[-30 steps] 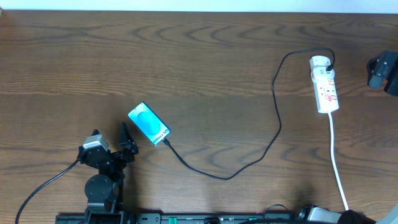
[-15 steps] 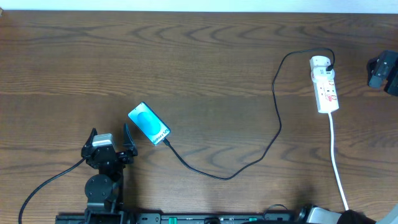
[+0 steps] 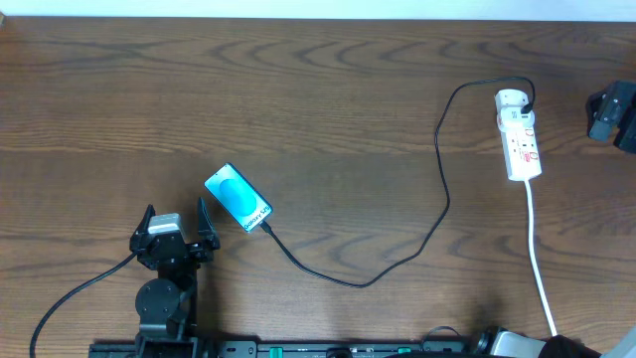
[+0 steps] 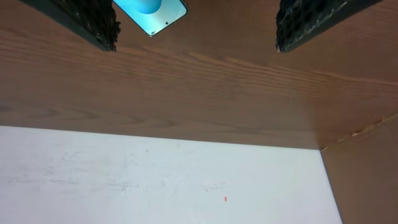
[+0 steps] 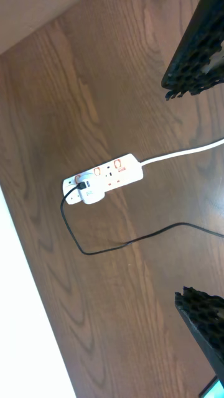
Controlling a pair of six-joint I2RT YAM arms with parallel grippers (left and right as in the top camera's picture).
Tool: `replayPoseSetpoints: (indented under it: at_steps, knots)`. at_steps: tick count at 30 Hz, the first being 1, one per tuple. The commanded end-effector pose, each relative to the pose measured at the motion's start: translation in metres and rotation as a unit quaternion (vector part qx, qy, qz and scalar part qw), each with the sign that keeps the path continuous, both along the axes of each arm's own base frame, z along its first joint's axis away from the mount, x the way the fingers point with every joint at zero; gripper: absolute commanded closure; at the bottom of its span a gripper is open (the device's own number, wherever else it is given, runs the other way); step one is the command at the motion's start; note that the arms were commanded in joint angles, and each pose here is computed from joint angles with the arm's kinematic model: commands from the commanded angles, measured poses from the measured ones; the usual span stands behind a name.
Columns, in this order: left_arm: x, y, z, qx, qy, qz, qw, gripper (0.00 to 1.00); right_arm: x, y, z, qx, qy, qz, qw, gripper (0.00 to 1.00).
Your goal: Plug charger to phone and switch on socket
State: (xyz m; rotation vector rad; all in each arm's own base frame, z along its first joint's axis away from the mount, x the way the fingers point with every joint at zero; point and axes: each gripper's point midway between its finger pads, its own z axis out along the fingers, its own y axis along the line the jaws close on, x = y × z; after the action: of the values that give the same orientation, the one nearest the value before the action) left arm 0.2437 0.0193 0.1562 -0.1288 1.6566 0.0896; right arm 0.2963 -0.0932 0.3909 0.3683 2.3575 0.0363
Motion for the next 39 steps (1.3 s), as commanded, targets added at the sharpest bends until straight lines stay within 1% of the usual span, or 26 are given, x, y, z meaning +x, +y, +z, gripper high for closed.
replayPoseSetpoints:
  at_steps: [1,33,39]
  knots:
    - [-0.002,0.007,-0.017,0.012,0.028,0.018,0.999,0.19,-0.001,0.000,0.002,0.002,-0.003,-0.006,1.000,0.01]
    - [-0.002,0.007,-0.017,0.012,0.028,0.018,0.999,0.19,-0.001,-0.001,0.003,0.002,-0.004,-0.007,1.000,0.01]
    - [-0.002,0.007,-0.017,0.012,0.028,0.018,0.999,0.19,-0.013,0.003,0.015,-0.013,-0.024,-0.008,1.000,0.01]
